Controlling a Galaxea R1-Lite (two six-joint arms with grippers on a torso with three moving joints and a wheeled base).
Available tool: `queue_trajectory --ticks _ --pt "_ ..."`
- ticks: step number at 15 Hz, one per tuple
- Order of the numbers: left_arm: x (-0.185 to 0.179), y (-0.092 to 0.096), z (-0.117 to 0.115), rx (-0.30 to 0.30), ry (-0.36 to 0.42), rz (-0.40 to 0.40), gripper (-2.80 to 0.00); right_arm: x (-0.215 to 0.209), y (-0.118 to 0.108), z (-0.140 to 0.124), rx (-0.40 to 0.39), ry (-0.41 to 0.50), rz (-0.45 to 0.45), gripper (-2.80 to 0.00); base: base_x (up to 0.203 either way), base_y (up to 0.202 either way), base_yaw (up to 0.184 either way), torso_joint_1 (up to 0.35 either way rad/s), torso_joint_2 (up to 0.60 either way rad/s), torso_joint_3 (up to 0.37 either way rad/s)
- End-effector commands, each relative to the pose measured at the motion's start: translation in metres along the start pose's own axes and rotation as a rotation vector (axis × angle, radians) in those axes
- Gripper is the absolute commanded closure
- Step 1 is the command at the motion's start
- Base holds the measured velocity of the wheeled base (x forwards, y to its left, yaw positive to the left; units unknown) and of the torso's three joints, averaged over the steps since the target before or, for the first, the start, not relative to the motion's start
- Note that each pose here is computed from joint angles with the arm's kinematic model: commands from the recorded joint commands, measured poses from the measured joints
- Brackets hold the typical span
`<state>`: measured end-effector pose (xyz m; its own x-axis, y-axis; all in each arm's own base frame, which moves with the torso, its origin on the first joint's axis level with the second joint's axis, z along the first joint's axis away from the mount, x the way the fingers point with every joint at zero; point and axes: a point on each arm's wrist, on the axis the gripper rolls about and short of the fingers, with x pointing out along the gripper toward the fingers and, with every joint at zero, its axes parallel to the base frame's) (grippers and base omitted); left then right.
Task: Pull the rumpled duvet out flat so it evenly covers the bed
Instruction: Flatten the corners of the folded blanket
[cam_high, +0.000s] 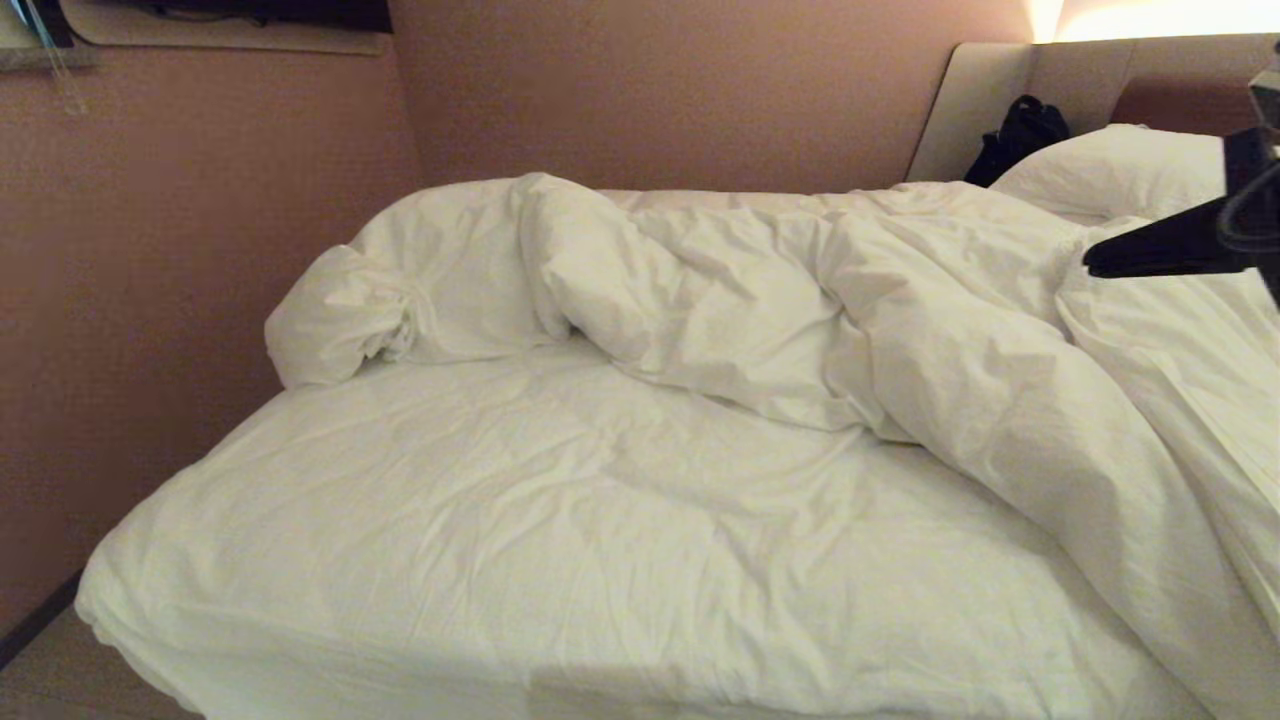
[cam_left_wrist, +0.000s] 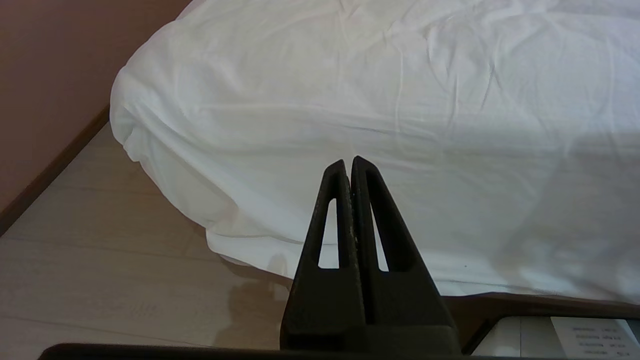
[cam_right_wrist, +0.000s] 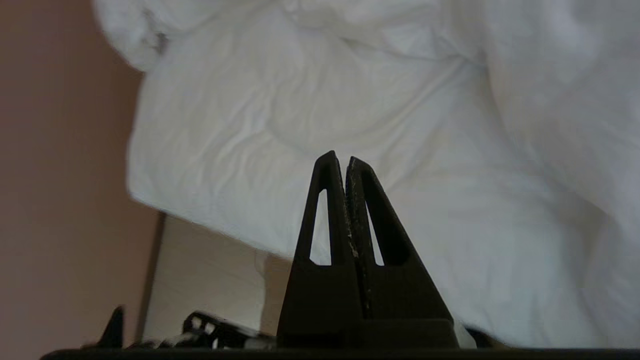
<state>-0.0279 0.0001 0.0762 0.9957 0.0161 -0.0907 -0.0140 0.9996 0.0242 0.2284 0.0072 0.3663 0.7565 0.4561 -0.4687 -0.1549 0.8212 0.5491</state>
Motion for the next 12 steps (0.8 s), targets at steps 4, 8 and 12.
queue_trajectory --ticks 4,8,12 --pt "0.000 0.000 0.000 0.000 0.001 0.001 0.00 0.075 -0.005 0.017 -0.012 -0.162 -0.301 0.00 0.000 0.000 0.000 0.000 0.00 0.000" --pt "0.000 0.000 0.000 0.000 0.001 0.001 0.00 0.102 -0.012 0.023 0.020 -0.193 -0.297 0.00 0.000 0.000 0.000 0.000 0.00 0.000" --pt "0.000 0.000 0.000 0.002 0.001 0.001 0.00 0.148 -0.033 0.027 0.046 -0.233 -0.403 0.00 0.000 0.000 0.000 0.000 0.00 0.000"
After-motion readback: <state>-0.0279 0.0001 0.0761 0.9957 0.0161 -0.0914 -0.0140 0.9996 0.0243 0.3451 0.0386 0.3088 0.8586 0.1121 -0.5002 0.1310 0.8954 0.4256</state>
